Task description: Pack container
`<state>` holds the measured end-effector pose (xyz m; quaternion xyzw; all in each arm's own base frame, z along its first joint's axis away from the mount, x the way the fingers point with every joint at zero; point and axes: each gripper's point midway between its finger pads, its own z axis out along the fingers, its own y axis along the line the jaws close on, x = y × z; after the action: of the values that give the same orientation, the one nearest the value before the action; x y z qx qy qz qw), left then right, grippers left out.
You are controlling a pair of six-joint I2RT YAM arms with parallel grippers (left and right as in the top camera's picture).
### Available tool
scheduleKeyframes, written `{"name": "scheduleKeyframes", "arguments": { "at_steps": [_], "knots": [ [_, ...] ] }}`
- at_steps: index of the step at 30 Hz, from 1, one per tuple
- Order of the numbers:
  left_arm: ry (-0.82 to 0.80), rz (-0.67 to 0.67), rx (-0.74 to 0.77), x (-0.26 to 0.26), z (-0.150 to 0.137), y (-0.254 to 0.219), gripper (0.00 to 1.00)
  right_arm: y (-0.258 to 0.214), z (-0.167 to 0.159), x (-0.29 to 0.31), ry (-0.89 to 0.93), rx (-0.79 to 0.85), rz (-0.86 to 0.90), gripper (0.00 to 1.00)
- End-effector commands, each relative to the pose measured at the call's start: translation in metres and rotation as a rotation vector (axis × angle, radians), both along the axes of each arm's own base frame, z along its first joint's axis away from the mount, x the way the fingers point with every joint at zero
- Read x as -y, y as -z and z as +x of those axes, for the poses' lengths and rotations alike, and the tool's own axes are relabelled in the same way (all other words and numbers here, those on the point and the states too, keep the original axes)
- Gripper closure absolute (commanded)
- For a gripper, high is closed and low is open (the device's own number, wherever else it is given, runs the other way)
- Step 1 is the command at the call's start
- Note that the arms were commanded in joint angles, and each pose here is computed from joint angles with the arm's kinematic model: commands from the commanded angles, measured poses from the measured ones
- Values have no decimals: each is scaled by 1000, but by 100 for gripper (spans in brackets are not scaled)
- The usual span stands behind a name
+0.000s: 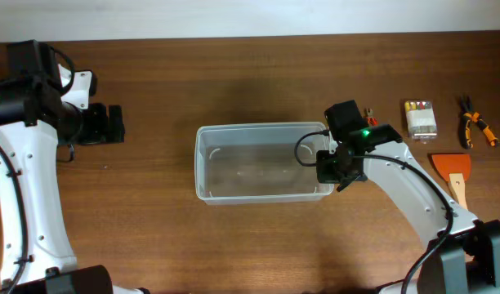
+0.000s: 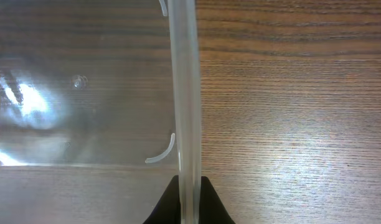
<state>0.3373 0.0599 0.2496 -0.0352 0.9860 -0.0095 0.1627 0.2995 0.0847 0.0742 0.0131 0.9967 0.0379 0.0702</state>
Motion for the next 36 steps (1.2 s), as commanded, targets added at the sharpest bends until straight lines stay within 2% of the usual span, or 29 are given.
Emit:
{"name": "scheduleKeyframes", "arguments": {
  "at_steps": [1, 28, 33, 36],
  "knots": [
    [-4, -17, 8, 3, 2, -2, 1, 3, -5, 1, 4, -13, -1, 94],
    [-4, -17, 8, 3, 2, -2, 1, 3, -7, -5, 13, -23, 37, 94],
    [-4, -17, 7, 3, 2, -2, 1, 3, -7, -5, 13, -23, 37, 84],
    [-4, -17, 8, 3, 2, -2, 1, 3, -7, -5, 13, -22, 33, 69]
  ]
}}
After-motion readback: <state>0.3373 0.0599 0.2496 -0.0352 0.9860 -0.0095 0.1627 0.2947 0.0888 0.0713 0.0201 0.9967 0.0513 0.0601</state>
